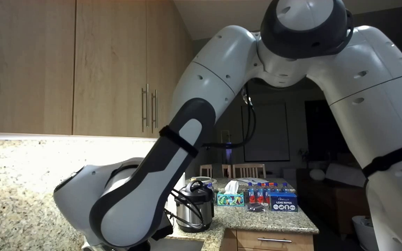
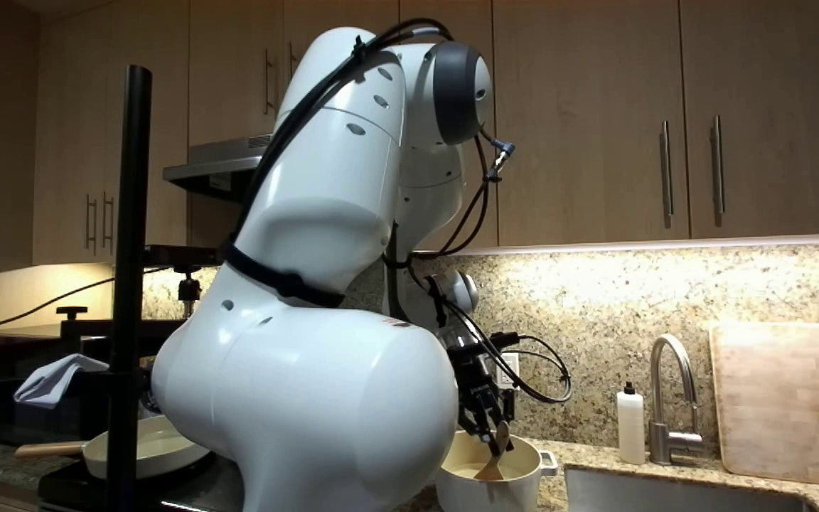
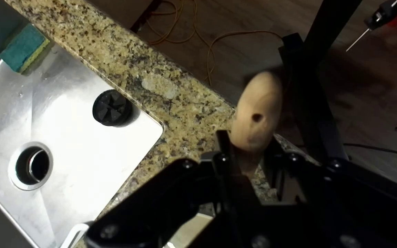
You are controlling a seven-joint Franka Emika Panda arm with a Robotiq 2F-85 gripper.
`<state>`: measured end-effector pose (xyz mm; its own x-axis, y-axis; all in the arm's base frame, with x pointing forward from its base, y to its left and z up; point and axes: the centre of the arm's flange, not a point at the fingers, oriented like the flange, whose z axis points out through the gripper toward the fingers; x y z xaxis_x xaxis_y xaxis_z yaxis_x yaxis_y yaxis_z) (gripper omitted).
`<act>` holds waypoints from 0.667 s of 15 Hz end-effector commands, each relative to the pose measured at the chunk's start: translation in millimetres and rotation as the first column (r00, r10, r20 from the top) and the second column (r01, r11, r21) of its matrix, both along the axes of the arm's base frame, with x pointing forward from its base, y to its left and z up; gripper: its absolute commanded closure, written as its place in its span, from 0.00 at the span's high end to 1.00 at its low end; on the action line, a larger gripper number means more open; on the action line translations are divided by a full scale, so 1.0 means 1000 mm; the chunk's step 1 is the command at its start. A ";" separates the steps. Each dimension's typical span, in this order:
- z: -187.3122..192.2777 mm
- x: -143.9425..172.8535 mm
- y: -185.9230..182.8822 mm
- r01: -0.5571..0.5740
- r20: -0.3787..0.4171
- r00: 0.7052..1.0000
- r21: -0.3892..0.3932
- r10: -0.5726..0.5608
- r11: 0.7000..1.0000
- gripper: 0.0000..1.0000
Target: Pick up the cooking stick and stir in the pot
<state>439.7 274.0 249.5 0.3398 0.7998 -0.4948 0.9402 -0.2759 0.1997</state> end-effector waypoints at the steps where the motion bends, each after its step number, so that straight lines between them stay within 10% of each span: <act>1: 0.005 0.004 0.020 -0.052 -0.011 0.999 0.012 0.052 0.999 0.09; 10: 0.001 0.045 0.064 -0.053 -0.013 0.998 0.069 0.054 0.996 0.09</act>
<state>468.3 331.9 252.1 0.2805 0.8550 -0.4362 0.9580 -0.2215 0.1820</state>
